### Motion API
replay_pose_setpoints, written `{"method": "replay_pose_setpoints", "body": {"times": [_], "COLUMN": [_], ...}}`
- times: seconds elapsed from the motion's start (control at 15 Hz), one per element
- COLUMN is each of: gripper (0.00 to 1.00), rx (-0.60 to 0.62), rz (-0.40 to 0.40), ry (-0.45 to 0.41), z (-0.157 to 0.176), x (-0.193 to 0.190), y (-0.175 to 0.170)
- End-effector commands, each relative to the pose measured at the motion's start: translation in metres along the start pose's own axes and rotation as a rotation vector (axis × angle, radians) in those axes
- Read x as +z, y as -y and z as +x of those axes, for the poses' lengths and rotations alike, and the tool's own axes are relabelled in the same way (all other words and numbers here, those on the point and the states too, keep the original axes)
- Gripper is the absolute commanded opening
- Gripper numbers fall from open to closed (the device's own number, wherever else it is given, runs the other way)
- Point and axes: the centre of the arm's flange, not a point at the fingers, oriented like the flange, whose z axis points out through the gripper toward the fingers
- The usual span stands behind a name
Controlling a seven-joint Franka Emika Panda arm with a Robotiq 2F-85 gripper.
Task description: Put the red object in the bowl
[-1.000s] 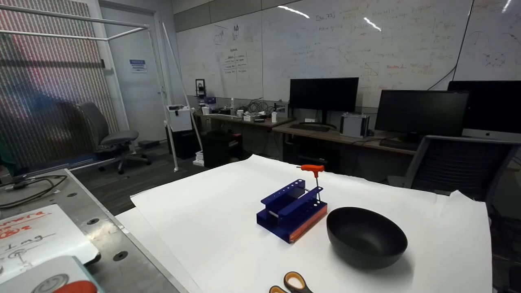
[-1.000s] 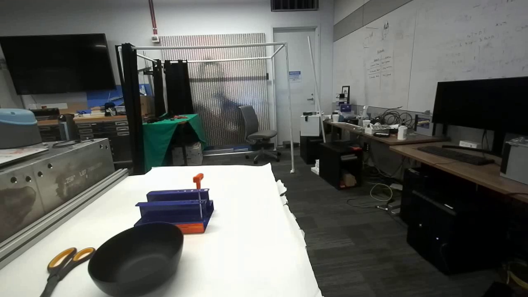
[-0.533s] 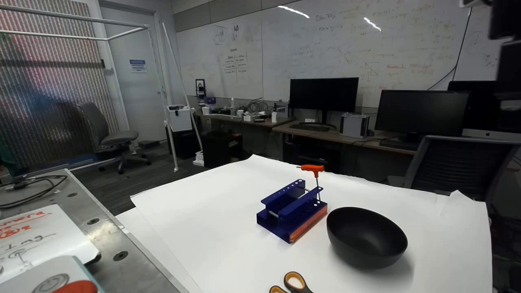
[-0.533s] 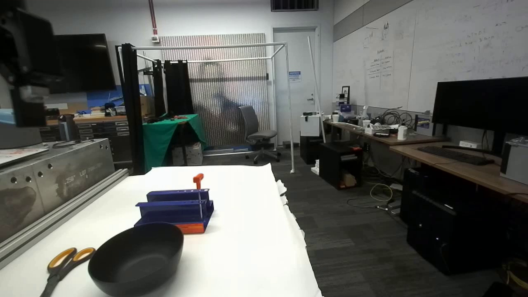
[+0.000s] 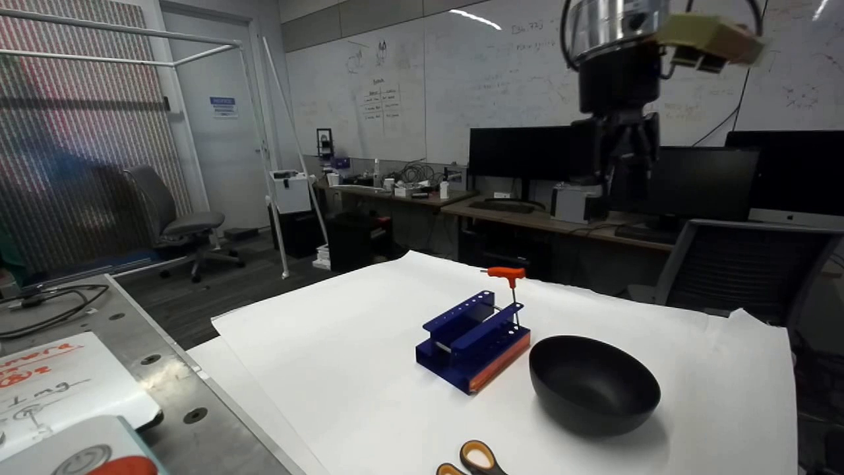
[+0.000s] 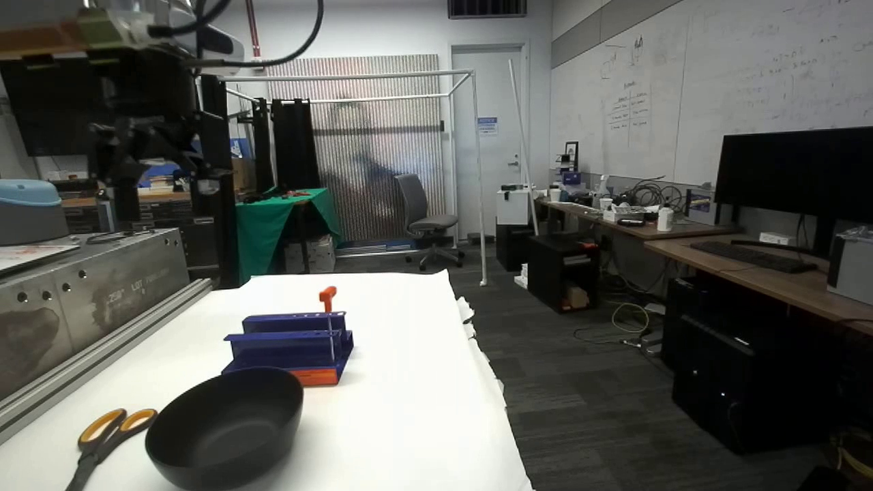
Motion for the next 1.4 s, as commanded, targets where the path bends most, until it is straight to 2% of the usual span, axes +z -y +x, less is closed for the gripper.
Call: {"method": "replay_pose_setpoints", "body": {"times": [0.0, 0.27, 0.53, 1.0, 1.33], "gripper": [1.00, 1.00, 1.00, 1.00, 1.00], "rx": [0.017, 0.059, 0.102, 0.162, 0.202], "rz": [-0.004, -0.021, -0.064, -0.065, -0.041], "ry": [-0.004, -0.030, -0.026, 0.066, 0.102], "z": [0.091, 0.166, 0.212, 0.236, 0.250], "x": [-0.006, 0.017, 0.042, 0.080, 0.105], "y": [0.024, 0.034, 0.025, -0.024, -0.042]}}
